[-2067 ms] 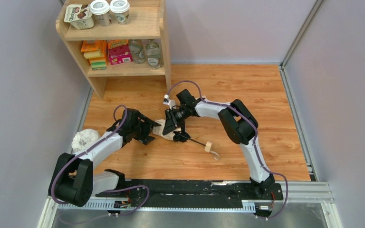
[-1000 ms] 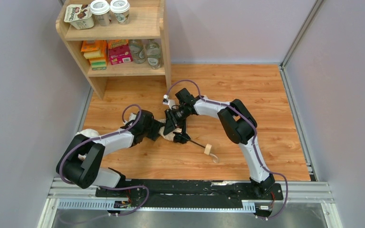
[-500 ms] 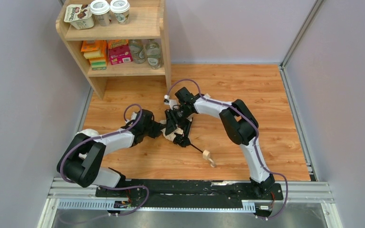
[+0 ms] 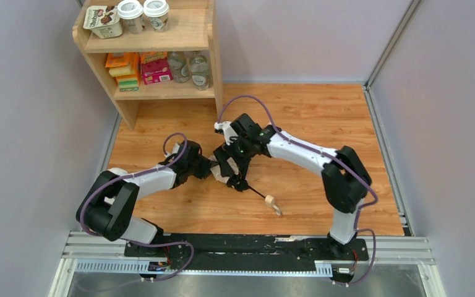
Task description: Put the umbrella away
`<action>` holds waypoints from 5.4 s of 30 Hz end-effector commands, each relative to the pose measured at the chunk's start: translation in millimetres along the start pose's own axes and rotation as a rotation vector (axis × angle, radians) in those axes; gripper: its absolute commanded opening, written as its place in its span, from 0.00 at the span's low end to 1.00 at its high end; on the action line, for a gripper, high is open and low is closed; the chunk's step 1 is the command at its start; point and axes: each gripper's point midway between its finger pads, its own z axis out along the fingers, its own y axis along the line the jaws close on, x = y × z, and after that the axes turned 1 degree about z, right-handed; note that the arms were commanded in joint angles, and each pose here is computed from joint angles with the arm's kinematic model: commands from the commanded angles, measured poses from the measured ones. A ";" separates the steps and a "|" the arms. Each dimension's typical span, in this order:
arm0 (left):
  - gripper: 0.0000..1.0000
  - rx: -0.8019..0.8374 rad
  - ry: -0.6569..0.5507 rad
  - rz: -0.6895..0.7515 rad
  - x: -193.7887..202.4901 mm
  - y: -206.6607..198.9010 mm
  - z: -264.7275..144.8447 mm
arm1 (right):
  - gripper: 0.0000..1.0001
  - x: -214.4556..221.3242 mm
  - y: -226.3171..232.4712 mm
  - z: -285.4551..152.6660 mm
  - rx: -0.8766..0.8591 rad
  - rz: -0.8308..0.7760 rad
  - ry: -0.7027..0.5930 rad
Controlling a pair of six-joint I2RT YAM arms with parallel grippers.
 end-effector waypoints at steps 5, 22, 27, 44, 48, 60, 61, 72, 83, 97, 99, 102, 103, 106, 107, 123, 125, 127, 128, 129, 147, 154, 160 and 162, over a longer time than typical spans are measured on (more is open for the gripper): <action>0.06 -0.501 0.073 0.143 15.5 143.8 -15.5 | 1.00 -18.1 6.0 -11.9 0.413 -0.468 -0.315; 0.06 -0.489 0.100 0.137 19.7 136.9 -17.5 | 0.62 11.4 -28.0 69.4 0.600 -0.506 -0.212; 0.06 -0.449 0.098 0.135 19.7 128.3 -16.9 | 0.25 55.4 -44.8 79.2 0.523 -0.384 -0.126; 0.73 -0.008 0.060 0.248 -14.8 4.0 -29.5 | 0.00 163.3 -49.4 113.0 0.168 0.029 0.208; 0.74 0.089 -0.004 0.244 -37.1 -19.8 -53.1 | 0.00 174.6 -51.1 116.7 0.099 0.154 0.263; 0.76 0.159 0.073 0.073 -27.2 -25.2 -54.5 | 0.00 174.8 -59.2 124.1 -0.053 0.432 0.363; 0.76 0.155 0.071 0.072 -27.8 -24.9 -52.0 | 0.00 174.8 -59.2 125.0 -0.065 0.442 0.367; 0.77 0.200 0.003 0.052 -42.8 -34.5 -16.1 | 0.00 162.5 -65.9 127.9 -0.117 0.489 0.338; 0.77 -0.063 -0.085 0.077 -61.2 10.6 18.7 | 0.00 147.6 -65.1 127.3 -0.134 0.469 0.314; 0.09 -0.390 0.069 0.178 -15.7 105.9 30.8 | 0.00 104.0 -54.0 108.1 -0.148 0.399 0.235; 0.06 -0.415 0.079 0.207 -15.3 113.0 26.8 | 0.01 83.1 -43.9 95.6 -0.172 0.384 0.190; 0.05 -0.442 0.099 0.230 -12.1 124.7 21.7 | 0.14 44.5 -31.2 72.4 -0.143 0.334 0.106; 0.04 -0.443 0.104 0.235 -11.3 125.9 20.2 | 0.21 31.1 -26.9 63.4 -0.135 0.318 0.081; 0.04 -0.451 0.114 0.235 -9.0 130.5 14.5 | 0.49 -2.7 -14.6 37.8 -0.095 0.246 0.010; 0.04 -0.453 0.115 0.235 -8.7 131.3 13.8 | 0.60 -11.1 -13.4 31.4 -0.065 0.213 -0.020; 0.00 -0.496 0.183 0.177 5.8 129.0 -8.3 | 0.99 -37.9 -5.9 33.5 0.577 -0.181 -0.414; 0.00 -0.500 0.183 0.164 7.6 128.9 -10.9 | 0.94 -35.3 -11.7 40.4 0.618 -0.164 -0.420; 0.00 -0.507 0.182 0.166 8.5 129.5 -14.1 | 0.89 -32.0 -18.0 48.9 0.648 -0.155 -0.412; 0.00 -0.505 0.180 0.162 8.8 128.8 -14.5 | 0.87 -29.8 -22.6 52.4 0.669 -0.153 -0.412; 0.00 -0.507 0.180 0.160 9.4 129.0 -15.9 | 0.86 -29.8 -24.9 54.9 0.684 -0.151 -0.414; 0.52 -0.297 0.095 0.275 -3.9 73.0 -33.8 | 0.00 98.2 -15.8 101.8 0.220 0.030 -0.221; 0.76 -0.072 -0.007 0.338 -19.6 19.6 -72.1 | 0.00 127.5 0.9 97.2 -0.235 0.218 -0.155; 0.77 -0.034 0.084 0.231 0.4 20.1 -77.0 | 0.00 136.0 -14.7 110.9 -0.252 0.326 -0.061; 0.77 0.004 0.116 0.189 7.9 17.0 -71.1 | 0.00 137.6 -17.9 112.6 -0.240 0.339 -0.054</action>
